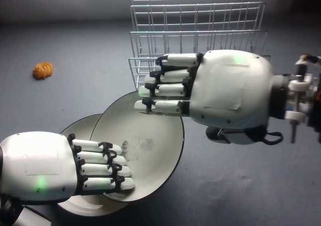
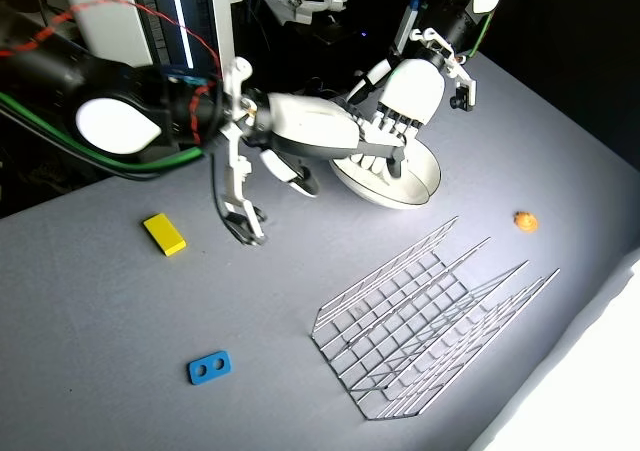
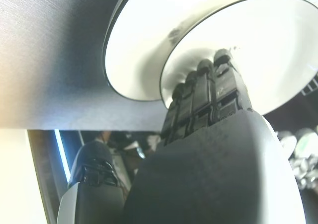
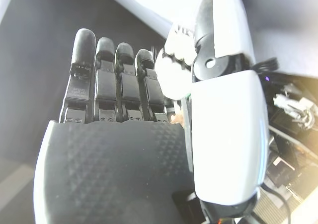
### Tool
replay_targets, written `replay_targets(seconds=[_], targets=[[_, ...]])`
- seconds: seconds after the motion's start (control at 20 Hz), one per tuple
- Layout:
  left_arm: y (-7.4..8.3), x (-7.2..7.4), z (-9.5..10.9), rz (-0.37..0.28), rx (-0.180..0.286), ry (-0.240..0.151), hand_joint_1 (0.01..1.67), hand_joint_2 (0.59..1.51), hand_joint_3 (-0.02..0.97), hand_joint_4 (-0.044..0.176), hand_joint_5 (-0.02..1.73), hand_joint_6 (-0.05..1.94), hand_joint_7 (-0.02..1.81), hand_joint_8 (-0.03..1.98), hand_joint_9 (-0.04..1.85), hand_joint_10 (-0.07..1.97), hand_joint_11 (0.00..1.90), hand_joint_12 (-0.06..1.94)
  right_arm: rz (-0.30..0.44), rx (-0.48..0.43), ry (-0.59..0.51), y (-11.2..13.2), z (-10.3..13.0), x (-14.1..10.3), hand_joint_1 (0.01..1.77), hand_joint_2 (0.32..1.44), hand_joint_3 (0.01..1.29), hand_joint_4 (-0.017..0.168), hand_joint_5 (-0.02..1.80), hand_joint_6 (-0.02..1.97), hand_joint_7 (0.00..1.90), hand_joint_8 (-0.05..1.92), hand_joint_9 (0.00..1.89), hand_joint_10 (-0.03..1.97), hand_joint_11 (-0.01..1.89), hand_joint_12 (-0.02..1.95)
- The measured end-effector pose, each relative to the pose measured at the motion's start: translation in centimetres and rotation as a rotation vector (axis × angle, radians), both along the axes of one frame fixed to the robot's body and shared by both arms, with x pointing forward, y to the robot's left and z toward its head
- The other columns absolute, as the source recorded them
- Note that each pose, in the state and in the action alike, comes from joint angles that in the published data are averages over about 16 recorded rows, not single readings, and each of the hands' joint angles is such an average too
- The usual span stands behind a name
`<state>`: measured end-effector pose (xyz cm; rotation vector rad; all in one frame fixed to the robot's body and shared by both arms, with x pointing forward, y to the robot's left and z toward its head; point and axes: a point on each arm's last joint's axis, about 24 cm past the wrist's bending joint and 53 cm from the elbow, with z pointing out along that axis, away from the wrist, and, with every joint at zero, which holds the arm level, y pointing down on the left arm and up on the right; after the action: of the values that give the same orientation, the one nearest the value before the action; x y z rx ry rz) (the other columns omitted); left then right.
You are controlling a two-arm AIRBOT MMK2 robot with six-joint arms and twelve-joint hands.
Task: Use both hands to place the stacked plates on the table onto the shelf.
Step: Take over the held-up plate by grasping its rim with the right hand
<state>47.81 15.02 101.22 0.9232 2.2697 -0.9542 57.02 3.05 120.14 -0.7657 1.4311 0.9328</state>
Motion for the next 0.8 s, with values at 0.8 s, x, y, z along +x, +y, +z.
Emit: replay_targets(seconds=[0.8], targets=[[0.0, 0.2, 0.0, 0.007, -0.007, 0.004, 0.02, 1.151, 0.008, -0.011, 0.01, -0.02, 0.00, -0.01, 0.02, 0.01, 0.02, 0.01, 0.058, -0.048, -0.012, 5.5, -3.2, 0.5, 1.13, 0.91, 0.02, 0.002, 0.62, 0.04, 0.61, 0.04, 0.53, 0.13, 0.15, 1.33]])
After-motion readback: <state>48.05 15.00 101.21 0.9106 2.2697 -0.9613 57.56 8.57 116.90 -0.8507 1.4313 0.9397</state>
